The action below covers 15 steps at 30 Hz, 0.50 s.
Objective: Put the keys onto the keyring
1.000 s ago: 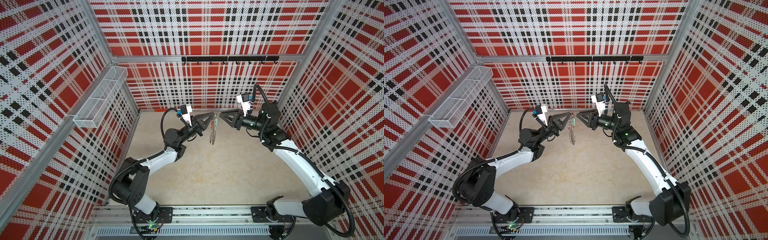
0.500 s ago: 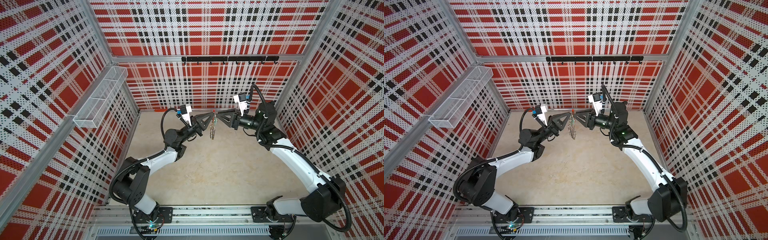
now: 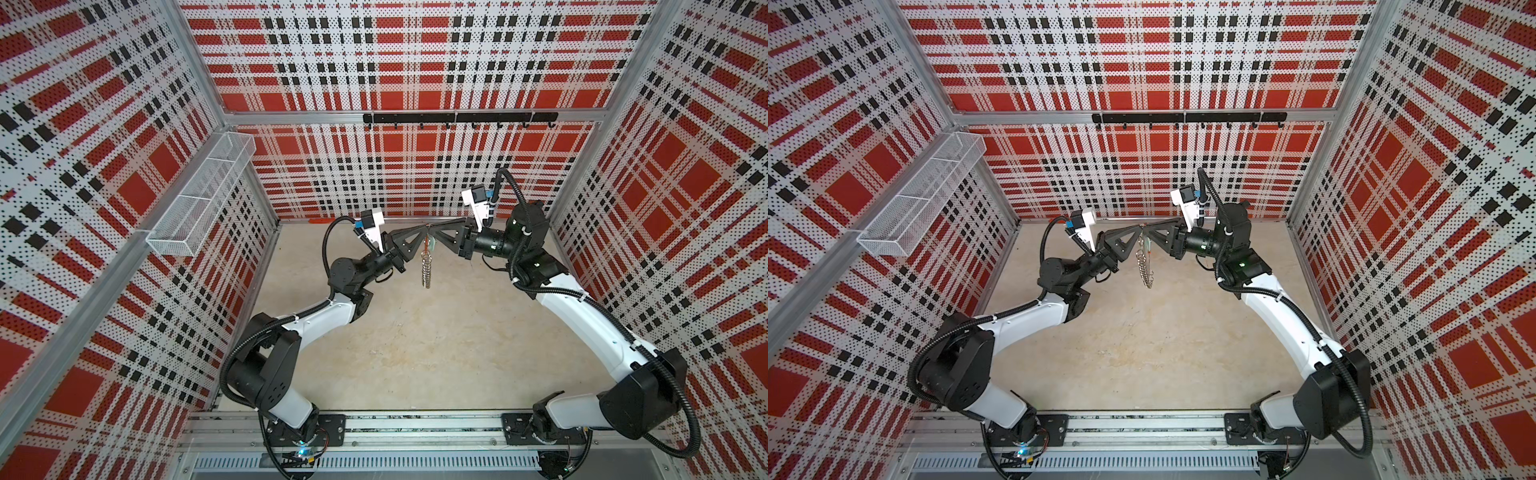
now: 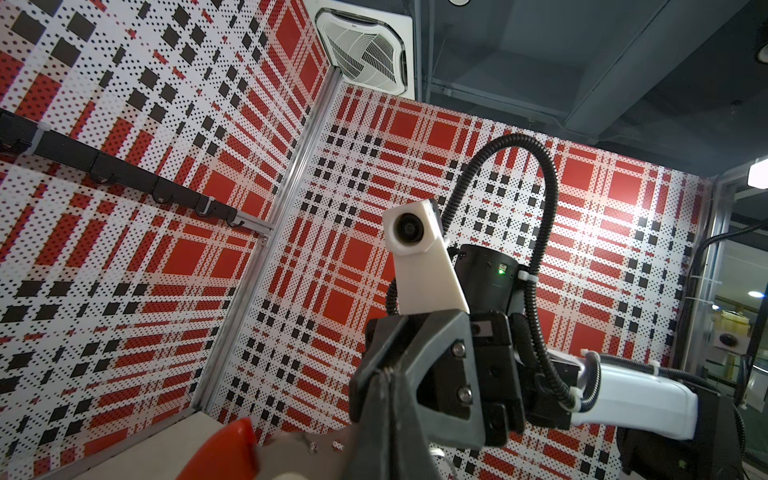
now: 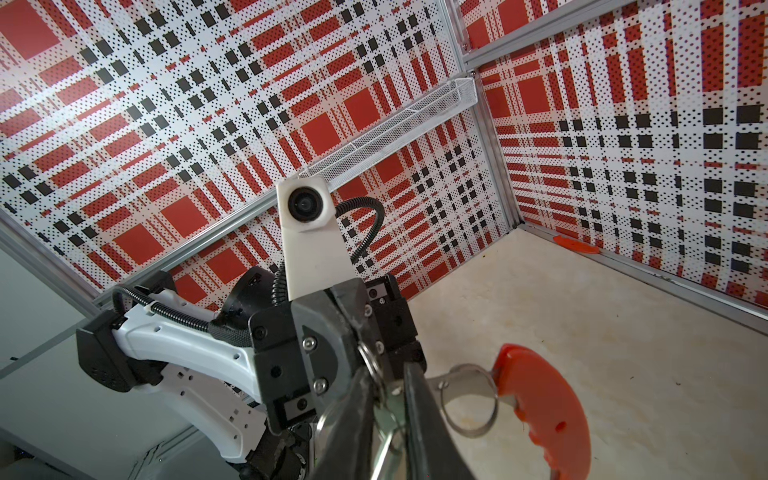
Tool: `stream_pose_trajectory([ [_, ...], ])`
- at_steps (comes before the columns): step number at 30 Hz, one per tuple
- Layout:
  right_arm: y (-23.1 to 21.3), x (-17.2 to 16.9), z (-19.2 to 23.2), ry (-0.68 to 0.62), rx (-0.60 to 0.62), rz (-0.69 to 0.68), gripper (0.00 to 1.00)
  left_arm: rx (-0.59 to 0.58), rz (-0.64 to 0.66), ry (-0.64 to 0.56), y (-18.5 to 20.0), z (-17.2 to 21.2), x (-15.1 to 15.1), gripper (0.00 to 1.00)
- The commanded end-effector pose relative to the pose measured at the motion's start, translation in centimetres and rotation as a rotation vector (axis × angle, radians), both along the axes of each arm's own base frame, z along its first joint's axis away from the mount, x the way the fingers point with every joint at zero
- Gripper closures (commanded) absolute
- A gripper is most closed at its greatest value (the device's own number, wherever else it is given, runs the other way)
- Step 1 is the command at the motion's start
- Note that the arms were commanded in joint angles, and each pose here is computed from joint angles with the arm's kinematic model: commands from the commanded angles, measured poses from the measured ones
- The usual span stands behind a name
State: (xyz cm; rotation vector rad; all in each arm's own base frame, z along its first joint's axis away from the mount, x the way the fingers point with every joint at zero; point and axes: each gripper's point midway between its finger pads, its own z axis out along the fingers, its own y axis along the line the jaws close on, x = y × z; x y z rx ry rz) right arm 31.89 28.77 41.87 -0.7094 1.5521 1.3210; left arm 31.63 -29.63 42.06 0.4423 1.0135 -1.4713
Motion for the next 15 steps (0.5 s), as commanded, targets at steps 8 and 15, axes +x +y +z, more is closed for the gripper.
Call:
stream_pose_trajectory([
  [8, 0.3, -0.4, 1.5, -0.082, -0.002, 0.004, 1.0, -0.024, 0.012, -0.072, 0.6, 1.6, -0.4, 1.0],
  [15, -2.1, 1.9, -1.6, -0.226, -0.284, -0.21, 1.0, 0.222, 0.204, -0.249, 1.3, -1.4, 0.1, 0.66],
])
